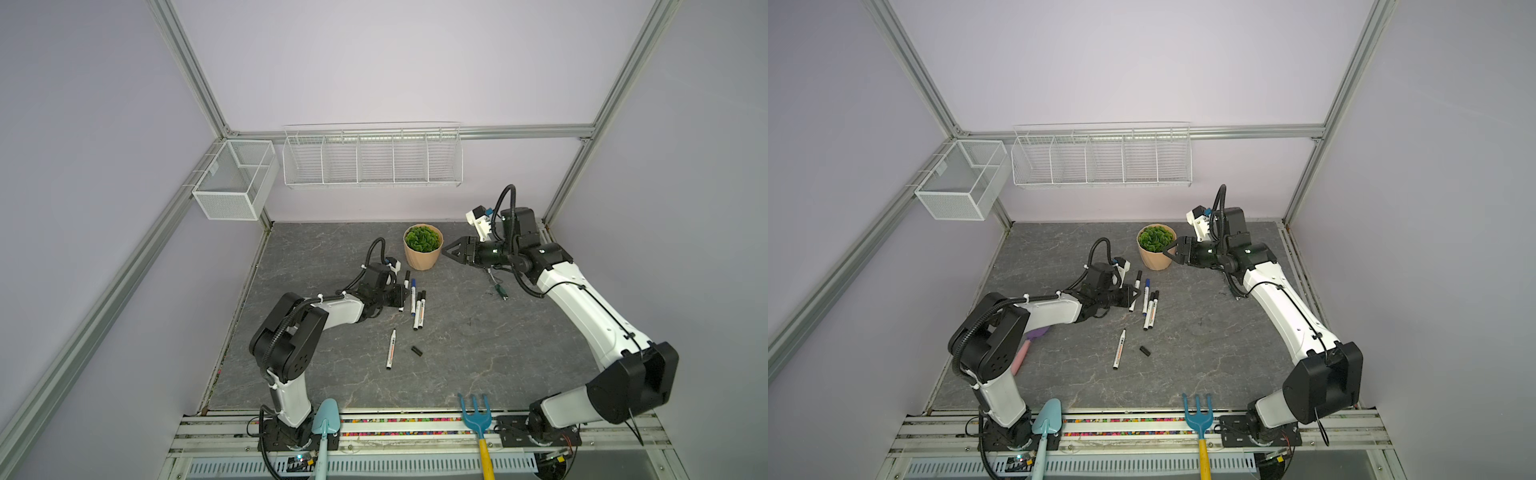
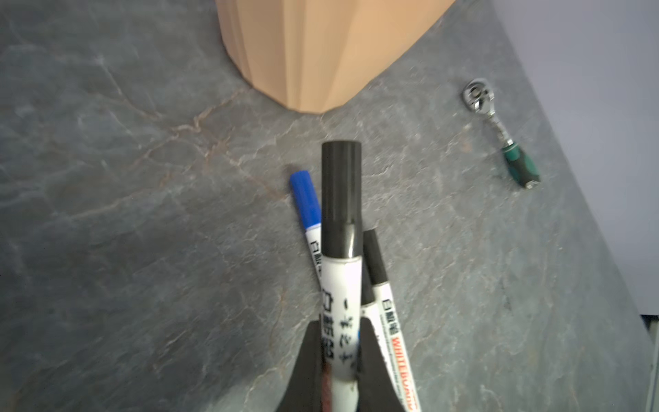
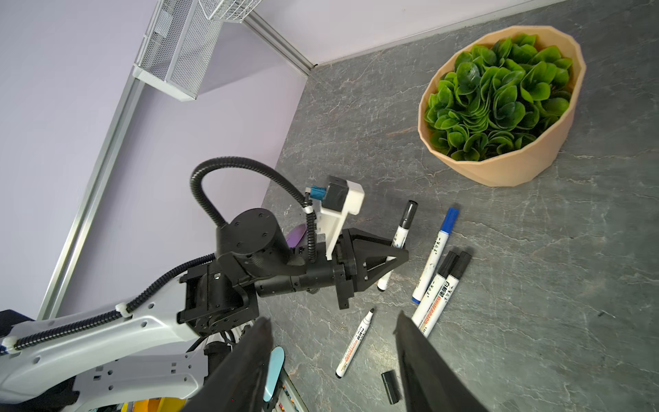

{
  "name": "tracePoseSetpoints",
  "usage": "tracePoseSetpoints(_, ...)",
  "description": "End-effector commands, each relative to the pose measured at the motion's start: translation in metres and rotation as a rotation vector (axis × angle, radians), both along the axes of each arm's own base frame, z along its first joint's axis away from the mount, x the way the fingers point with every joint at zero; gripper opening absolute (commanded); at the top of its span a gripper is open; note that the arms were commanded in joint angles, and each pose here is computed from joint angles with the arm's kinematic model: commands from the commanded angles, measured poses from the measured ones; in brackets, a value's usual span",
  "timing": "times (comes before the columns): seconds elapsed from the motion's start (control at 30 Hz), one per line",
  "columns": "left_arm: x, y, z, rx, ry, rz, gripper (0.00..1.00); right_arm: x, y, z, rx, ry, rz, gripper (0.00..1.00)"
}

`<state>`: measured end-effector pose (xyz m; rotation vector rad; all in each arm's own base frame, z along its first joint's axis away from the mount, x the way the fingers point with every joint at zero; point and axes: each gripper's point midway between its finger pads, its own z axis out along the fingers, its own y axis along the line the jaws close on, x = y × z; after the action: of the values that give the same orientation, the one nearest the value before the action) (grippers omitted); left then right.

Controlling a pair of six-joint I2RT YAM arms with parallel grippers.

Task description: Insert the pens into the pen caps

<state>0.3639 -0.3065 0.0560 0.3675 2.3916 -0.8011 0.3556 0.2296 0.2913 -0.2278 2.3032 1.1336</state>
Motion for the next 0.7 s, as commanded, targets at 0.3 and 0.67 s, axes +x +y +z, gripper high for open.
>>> tracePoseSetpoints(0.3, -0.009, 0.005, -0.021, 0.055, 0.11, 0.005, 0.5, -0.002, -0.006, -0.022, -0.038, 0.044, 0.013, 0.58)
tracePoseSetpoints(0.67, -0.027, 0.004, 0.026, -0.036, -0.017, -0.08, 0.5, -0.004, 0.028, -0.1, -0.099, 0.248, 0.097, 0.54)
